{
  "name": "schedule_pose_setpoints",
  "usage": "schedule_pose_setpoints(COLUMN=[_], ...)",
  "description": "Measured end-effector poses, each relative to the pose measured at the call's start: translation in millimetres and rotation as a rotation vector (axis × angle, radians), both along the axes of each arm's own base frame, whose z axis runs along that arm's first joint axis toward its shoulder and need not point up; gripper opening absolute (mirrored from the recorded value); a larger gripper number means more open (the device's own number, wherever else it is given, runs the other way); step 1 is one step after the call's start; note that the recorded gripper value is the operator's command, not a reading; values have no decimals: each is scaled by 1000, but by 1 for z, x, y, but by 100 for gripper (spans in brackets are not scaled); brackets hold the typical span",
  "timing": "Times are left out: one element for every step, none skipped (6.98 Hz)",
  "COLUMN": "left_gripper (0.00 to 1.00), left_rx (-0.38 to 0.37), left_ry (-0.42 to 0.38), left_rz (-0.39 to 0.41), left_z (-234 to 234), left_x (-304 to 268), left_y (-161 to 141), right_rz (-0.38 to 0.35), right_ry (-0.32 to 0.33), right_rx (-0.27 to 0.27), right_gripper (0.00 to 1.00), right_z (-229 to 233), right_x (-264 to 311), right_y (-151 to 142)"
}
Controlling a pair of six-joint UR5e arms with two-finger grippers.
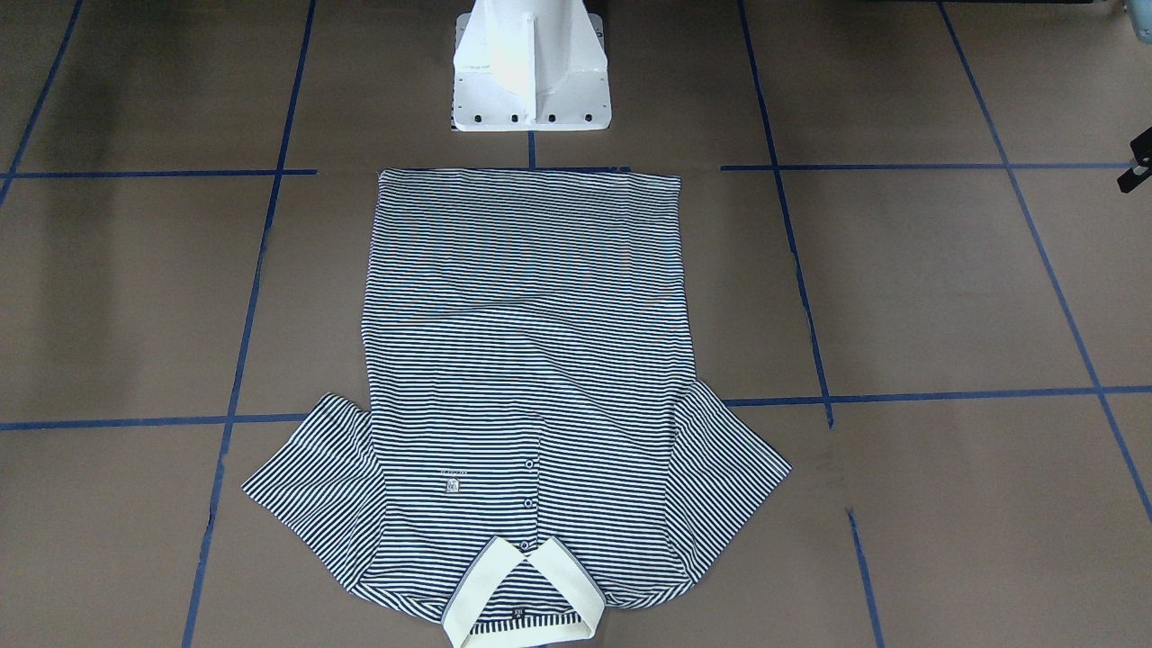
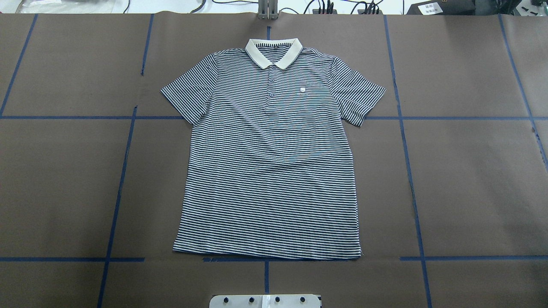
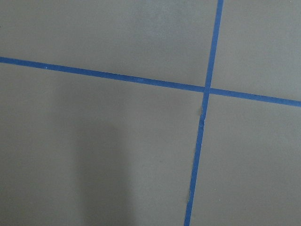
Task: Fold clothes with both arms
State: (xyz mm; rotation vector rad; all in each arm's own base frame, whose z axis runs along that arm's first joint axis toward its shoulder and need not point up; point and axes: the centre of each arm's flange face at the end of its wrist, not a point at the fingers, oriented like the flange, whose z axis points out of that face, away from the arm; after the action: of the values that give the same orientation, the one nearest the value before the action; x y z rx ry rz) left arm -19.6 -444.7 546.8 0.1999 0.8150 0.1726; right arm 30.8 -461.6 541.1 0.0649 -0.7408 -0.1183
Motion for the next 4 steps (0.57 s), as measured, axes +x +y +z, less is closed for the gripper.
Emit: schedule_pose_setpoints(left_gripper=[100,100,100,100], left_rx=[1,2,-9,-44], left_ry=[-22,-45,-57,-62], left_rz=[-3,-4,-3,-2], left_z=[1,2,7,20], left_x=[-1,-1,0,2], left_y=[0,1,0,-4], right_rz=[0,0,0,0], right_ry=[0,0,1,1], right_rx=[-4,-9,-11,-12], right_gripper=[100,100,100,100], right_z=[2,4,5,5], right_x=[0,0,-1,-1], right_y=[0,0,-1,-1])
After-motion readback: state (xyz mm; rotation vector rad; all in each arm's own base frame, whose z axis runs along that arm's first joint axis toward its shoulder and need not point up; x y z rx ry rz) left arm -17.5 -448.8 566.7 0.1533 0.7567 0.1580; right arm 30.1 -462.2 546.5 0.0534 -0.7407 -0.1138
